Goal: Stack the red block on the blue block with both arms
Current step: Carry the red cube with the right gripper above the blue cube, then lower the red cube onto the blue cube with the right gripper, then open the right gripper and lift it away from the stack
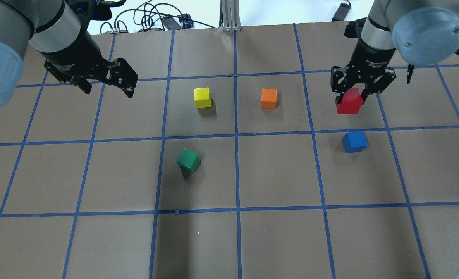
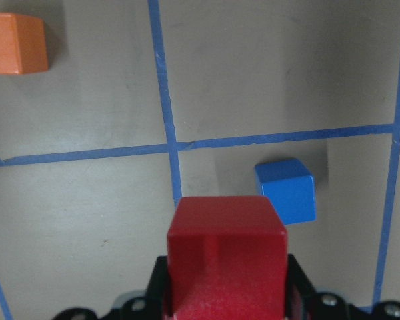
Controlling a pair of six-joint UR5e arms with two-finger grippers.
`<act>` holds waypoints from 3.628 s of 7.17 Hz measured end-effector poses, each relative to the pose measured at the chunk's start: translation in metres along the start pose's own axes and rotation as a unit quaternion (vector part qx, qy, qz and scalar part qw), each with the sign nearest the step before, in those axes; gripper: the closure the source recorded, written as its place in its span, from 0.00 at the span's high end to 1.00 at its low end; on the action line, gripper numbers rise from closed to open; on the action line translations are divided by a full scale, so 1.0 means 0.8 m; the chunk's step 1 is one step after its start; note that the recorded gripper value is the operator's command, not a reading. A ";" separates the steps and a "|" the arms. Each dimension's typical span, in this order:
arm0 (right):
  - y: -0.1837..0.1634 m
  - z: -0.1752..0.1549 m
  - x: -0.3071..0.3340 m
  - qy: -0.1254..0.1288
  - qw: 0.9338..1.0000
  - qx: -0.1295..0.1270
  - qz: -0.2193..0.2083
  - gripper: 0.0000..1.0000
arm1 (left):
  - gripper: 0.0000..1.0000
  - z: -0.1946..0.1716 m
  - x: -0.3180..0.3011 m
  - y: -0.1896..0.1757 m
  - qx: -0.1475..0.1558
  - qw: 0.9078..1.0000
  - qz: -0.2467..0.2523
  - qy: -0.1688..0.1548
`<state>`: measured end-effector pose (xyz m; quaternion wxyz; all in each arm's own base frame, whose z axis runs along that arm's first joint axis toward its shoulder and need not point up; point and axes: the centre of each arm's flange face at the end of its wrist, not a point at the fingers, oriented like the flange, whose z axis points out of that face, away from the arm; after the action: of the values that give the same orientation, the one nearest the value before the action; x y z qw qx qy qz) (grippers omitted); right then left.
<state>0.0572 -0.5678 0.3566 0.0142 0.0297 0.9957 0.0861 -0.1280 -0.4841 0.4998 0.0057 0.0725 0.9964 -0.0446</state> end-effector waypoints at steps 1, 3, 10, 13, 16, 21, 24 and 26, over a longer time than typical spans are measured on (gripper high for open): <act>0.002 0.019 0.029 -0.003 1.000 -0.001 -0.018 0.00 | 1.00 0.000 0.000 0.000 0.000 1.000 0.000 0.000; 0.009 0.056 0.061 -0.003 0.999 0.019 -0.047 0.00 | 1.00 0.000 0.000 0.000 0.000 1.000 0.000 0.000; 0.030 0.121 0.071 0.007 0.997 0.022 -0.070 0.00 | 1.00 -0.001 0.001 0.001 0.000 1.000 0.000 0.000; 0.029 0.124 0.071 0.009 0.996 0.025 -0.088 0.02 | 1.00 -0.001 0.001 0.001 0.001 1.000 0.000 0.000; 0.028 0.126 0.071 0.009 0.996 0.025 -0.090 0.45 | 1.00 0.000 0.000 0.001 0.000 1.000 0.000 -0.001; 0.032 0.135 0.071 0.007 0.996 0.018 -0.090 0.92 | 1.00 0.000 0.001 0.002 0.000 1.000 0.000 0.000; 0.032 0.128 0.071 0.010 0.996 0.023 -0.089 1.00 | 1.00 0.000 0.001 0.002 0.000 1.000 0.000 0.000; 0.030 0.096 0.073 0.017 0.996 0.030 -0.086 1.00 | 1.00 -0.001 0.001 0.002 0.001 1.000 0.000 0.000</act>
<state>0.0031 -0.5276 0.2838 0.0035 -0.0573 0.9968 0.0553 -0.1284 -0.4825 0.5001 0.0055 0.0729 0.9963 -0.0451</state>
